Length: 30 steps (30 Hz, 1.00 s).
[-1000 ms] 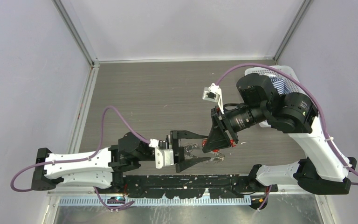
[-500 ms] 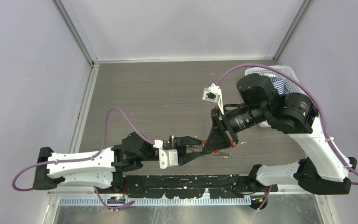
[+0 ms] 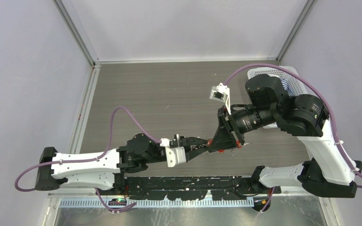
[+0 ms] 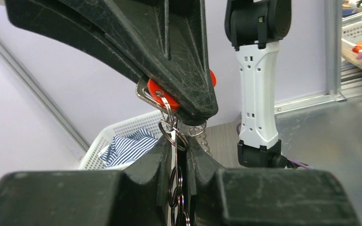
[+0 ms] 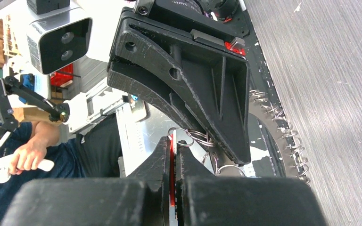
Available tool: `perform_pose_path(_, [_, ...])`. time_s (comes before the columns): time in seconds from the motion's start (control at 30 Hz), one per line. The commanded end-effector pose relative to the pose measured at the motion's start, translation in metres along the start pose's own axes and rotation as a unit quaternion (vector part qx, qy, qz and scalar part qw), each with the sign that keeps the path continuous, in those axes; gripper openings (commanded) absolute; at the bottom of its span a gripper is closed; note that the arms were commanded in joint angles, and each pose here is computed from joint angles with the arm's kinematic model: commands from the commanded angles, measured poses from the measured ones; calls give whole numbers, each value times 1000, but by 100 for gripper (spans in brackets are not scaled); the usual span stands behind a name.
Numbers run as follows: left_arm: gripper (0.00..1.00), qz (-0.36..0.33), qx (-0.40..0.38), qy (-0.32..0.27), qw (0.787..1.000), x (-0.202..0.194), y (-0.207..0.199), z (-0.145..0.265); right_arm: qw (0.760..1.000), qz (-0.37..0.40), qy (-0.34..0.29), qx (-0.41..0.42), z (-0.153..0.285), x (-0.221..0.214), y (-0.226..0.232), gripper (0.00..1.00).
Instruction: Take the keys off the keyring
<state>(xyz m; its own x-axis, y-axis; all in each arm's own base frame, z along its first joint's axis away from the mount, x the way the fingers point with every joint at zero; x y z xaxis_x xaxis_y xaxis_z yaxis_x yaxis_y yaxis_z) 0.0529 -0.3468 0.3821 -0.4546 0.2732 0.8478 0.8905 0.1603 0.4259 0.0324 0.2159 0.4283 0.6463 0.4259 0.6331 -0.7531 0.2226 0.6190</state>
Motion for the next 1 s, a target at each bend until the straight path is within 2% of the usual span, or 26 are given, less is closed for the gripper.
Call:
perform_pose_path(0.0, [1,0,58,13,998,-6,16,1,998,43,-50,19,16,9,17,1])
perform_pose_path(0.13, [1,10,133,29,991,-9,38,8,998,40,-53,5,16,5,11,1])
perform_pose_path(0.23, [1,18,162,28,986,-8,45,11,998,37,-59,-7,15,4,6,1])
perform_pose_path(0.5, [1,41,212,3,976,1,58,19,997,30,-72,-25,10,2,-4,1])
perform_pose_path(0.67, [1,48,263,-12,963,2,70,28,996,19,-76,-33,7,-1,-11,1])
perform_pose_path(0.97, [1,52,291,-56,954,12,77,35,994,17,-84,-61,3,0,-22,1])
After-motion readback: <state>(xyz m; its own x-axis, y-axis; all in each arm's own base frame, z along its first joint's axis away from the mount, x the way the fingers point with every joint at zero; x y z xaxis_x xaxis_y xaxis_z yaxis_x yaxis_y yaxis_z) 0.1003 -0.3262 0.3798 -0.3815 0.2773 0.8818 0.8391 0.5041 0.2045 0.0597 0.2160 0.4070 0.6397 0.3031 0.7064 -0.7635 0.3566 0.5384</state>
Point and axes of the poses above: each gripper's point midway between its finger pads, its own z axis back along the fingers, its own y axis along the line the jaws close on, x = y × z, the point moved 3 cm from there along z, back along the fingers, and after that the axes turned 3 degrees about -z, right-handed, at the moved point
